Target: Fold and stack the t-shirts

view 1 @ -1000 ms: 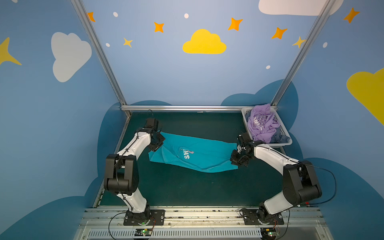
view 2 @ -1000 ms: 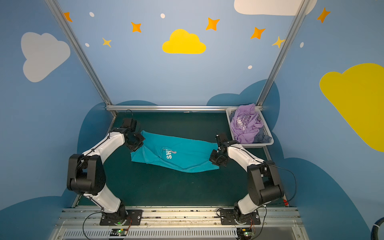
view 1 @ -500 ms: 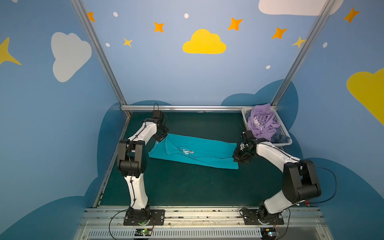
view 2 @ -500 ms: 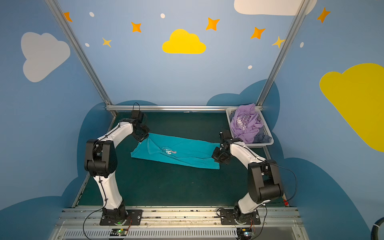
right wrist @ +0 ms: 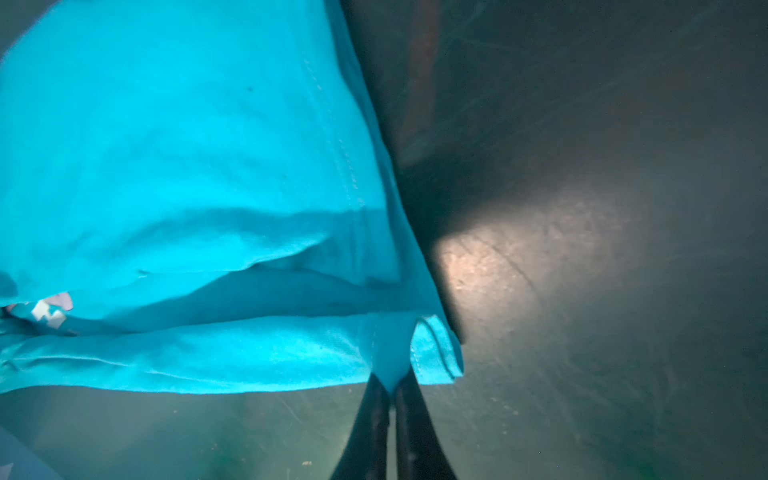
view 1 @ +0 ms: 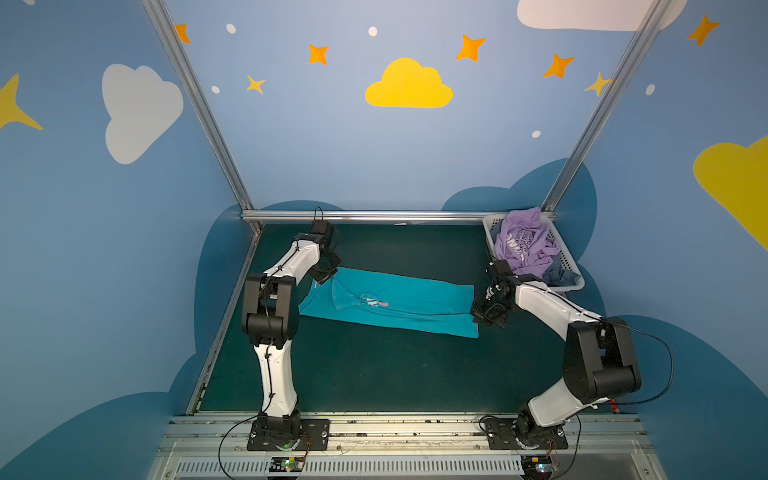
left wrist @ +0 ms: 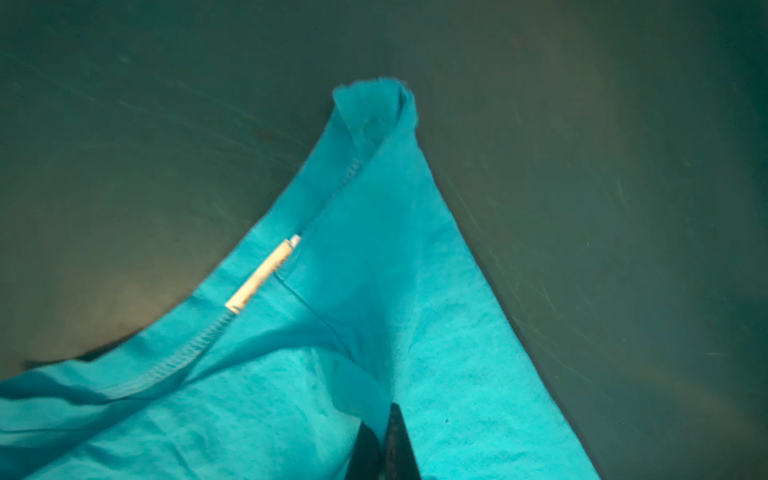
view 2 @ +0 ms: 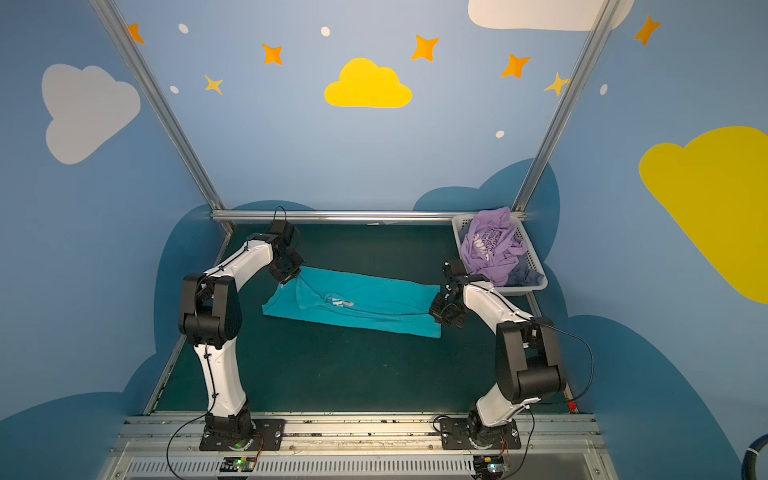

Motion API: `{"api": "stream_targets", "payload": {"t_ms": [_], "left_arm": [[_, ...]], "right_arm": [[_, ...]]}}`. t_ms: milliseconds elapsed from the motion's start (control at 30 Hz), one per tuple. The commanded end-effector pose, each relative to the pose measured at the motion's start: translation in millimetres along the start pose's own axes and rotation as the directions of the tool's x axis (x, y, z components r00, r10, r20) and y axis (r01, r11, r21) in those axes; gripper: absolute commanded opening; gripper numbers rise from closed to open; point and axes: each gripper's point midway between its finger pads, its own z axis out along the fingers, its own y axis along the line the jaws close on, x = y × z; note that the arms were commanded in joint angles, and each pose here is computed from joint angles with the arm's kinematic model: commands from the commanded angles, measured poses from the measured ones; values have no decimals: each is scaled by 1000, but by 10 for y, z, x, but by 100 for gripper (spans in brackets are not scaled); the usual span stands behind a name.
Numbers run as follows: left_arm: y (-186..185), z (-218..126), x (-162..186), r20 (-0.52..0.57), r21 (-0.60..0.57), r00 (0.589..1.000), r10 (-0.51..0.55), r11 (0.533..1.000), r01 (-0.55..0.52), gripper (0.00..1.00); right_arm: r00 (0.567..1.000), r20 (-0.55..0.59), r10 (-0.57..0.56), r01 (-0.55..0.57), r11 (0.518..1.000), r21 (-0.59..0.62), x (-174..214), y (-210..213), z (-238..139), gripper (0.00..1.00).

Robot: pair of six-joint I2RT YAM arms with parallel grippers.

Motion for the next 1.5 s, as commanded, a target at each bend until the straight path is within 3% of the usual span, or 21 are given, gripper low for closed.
{"api": "stream_targets", "payload": {"t_ms": [0, 67, 167, 200, 333, 500, 567, 700, 900, 1067, 1267, 1367, 1467], "left_arm": [[66, -170, -186, 58, -40, 998, -23, 999, 25, 4], [37, -187, -238, 66, -37, 997, -28, 999, 30, 4], [-94, -155, -268, 54, -14, 998, -22, 1000, 23, 6], [-149, -136, -271, 47, -10, 999, -18, 1000, 18, 13], [-398, -23, -288, 26, -3, 1000, 18, 1000, -18, 44], [-538, -102, -420, 44, -26, 998, 45, 999, -44, 50], [-538, -225, -444, 61, -29, 996, 60, 998, -59, 46], [-395, -458, -273, 90, -37, 990, 108, 994, -105, 26], [225, -464, 182, 97, -75, 992, 83, 994, -76, 6], [397, -198, 418, 33, -120, 995, 92, 989, -87, 4], [270, 243, 533, -36, -191, 991, 132, 972, -137, 4], [80, 327, 486, -44, -183, 990, 131, 974, -137, 4], [-336, 202, 350, -3, -97, 990, 139, 986, -138, 4]], "right_arm": [[1000, 2, 10, -10, 998, 59, 58, -183, -22, 5], [1000, 10, 10, -11, 998, 57, 55, -194, -29, 8], [1000, 3, 9, -9, 999, 49, 61, -174, -26, 33], [1000, 2, 8, -8, 999, 44, 60, -163, -32, 39], [1000, 20, -8, 8, 999, 32, 55, -86, -130, 42], [986, 131, -104, 98, 994, 54, 35, 100, -503, 41], [968, 181, -174, 169, 985, 43, 59, 276, -673, 40], [923, 248, -294, 299, 954, 16, 127, 643, -865, 37], [903, 218, -370, 386, 922, -31, 224, 996, -755, 16], [906, 170, -388, 399, 916, -35, 274, 1052, -621, 9], [904, 185, -385, 394, 919, -17, 281, 966, -641, 10], [904, 193, -381, 390, 921, -8, 275, 914, -653, 10], [909, 190, -372, 379, 925, -4, 254, 875, -639, 10]]}}
